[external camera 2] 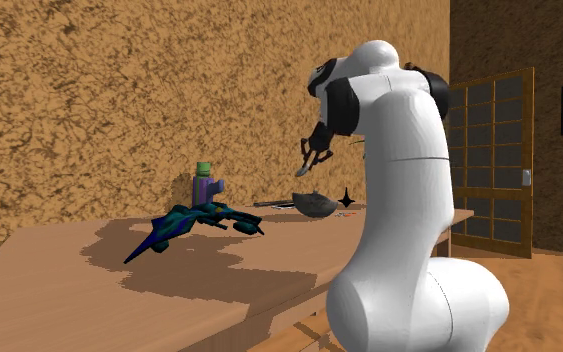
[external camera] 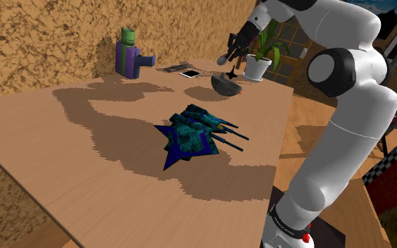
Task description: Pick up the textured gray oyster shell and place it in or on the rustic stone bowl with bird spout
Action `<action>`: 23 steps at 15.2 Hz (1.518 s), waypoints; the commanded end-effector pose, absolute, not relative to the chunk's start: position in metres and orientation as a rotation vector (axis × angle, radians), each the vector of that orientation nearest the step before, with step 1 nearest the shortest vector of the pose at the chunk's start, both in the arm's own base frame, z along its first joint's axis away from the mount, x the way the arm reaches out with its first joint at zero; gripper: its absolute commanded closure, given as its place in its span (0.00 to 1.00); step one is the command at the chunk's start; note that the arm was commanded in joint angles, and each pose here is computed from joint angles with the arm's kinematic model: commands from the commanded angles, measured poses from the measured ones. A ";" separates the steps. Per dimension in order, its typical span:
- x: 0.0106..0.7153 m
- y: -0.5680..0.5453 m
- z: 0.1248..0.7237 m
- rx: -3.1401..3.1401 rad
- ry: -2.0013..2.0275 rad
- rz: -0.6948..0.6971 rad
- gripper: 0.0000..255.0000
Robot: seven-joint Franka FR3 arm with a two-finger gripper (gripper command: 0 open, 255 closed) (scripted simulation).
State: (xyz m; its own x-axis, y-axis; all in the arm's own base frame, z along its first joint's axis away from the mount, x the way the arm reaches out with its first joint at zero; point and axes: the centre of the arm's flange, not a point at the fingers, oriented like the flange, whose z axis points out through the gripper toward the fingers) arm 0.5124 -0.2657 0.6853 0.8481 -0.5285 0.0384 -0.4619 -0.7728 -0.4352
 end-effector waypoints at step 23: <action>0.509 -0.292 0.613 -2.610 0.731 -0.220 0.00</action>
State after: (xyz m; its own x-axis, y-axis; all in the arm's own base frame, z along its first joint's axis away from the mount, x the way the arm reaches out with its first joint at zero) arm 0.5089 -0.2924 0.6125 0.8492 -0.5268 0.0380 -0.4605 -0.7738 -0.4350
